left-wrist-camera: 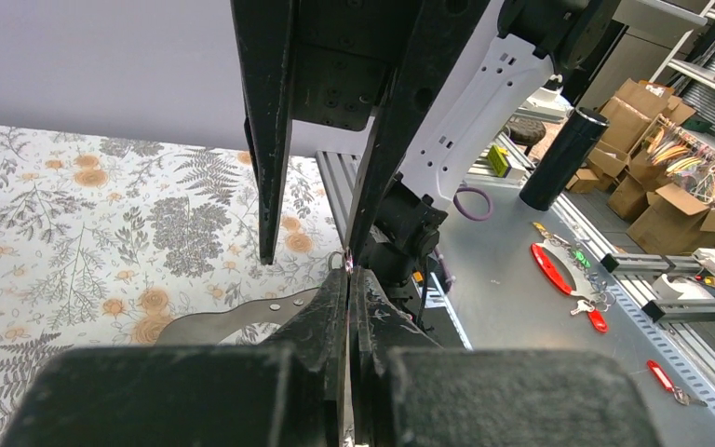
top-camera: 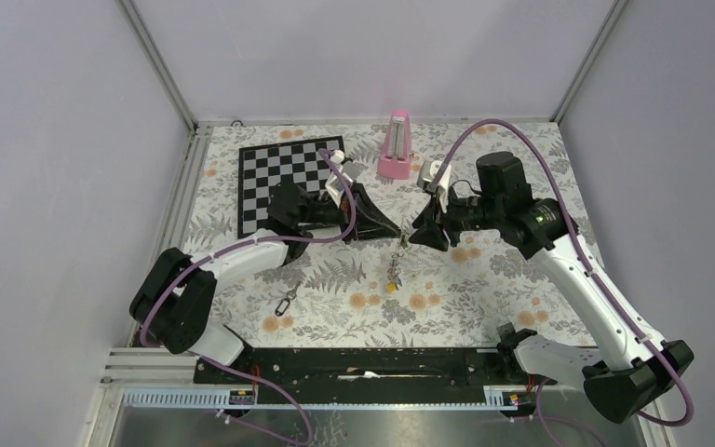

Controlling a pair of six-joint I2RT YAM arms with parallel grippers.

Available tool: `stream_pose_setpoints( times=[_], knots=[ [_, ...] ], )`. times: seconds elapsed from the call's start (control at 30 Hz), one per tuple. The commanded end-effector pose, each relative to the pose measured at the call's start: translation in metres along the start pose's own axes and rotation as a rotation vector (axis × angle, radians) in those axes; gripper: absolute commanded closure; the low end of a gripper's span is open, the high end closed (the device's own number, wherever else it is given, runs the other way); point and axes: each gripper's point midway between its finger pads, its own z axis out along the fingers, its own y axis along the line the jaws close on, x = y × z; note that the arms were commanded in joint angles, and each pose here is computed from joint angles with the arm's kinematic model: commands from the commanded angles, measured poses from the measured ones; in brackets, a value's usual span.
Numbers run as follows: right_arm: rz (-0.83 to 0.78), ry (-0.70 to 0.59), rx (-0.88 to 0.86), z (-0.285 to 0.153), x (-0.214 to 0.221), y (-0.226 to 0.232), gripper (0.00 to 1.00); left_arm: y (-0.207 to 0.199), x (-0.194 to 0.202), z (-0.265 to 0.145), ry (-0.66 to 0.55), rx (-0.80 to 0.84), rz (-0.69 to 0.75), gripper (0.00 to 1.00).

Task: Put the keys on the keyring

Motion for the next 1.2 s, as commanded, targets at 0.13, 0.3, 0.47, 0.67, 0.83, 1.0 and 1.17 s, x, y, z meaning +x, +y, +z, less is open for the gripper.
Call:
stream_pose_setpoints(
  times=[0.13, 0.3, 0.47, 0.67, 0.83, 1.0, 1.17],
  knots=[
    [-0.037, -0.055, -0.057, -0.003, -0.018, 0.008, 0.57, -0.018, -0.026, 0.001, -0.064, 0.035, 0.107, 1.0],
    [-0.038, -0.06, -0.092, -0.002, -0.018, 0.013, 0.64, -0.017, -0.025, 0.001, -0.058, 0.037, 0.105, 1.0],
    [-0.045, -0.06, -0.097, -0.001, -0.017, 0.013, 0.77, -0.016, -0.023, 0.001, -0.054, 0.036, 0.102, 1.0],
    [-0.036, -0.054, -0.105, 0.003, -0.009, 0.013, 0.97, -0.017, -0.026, 0.001, -0.061, 0.039, 0.107, 1.0],
    [-0.002, -0.055, -0.123, 0.009, -0.002, 0.014, 1.0, -0.019, -0.03, 0.002, -0.077, 0.046, 0.091, 1.0],
    [0.028, -0.056, -0.14, 0.015, 0.002, 0.014, 1.0, -0.02, -0.034, 0.003, -0.094, 0.049, 0.086, 1.0],
    [0.032, -0.063, -0.139, 0.014, -0.001, 0.014, 0.9, -0.018, -0.029, 0.002, -0.09, 0.044, 0.08, 1.0]
  ],
)
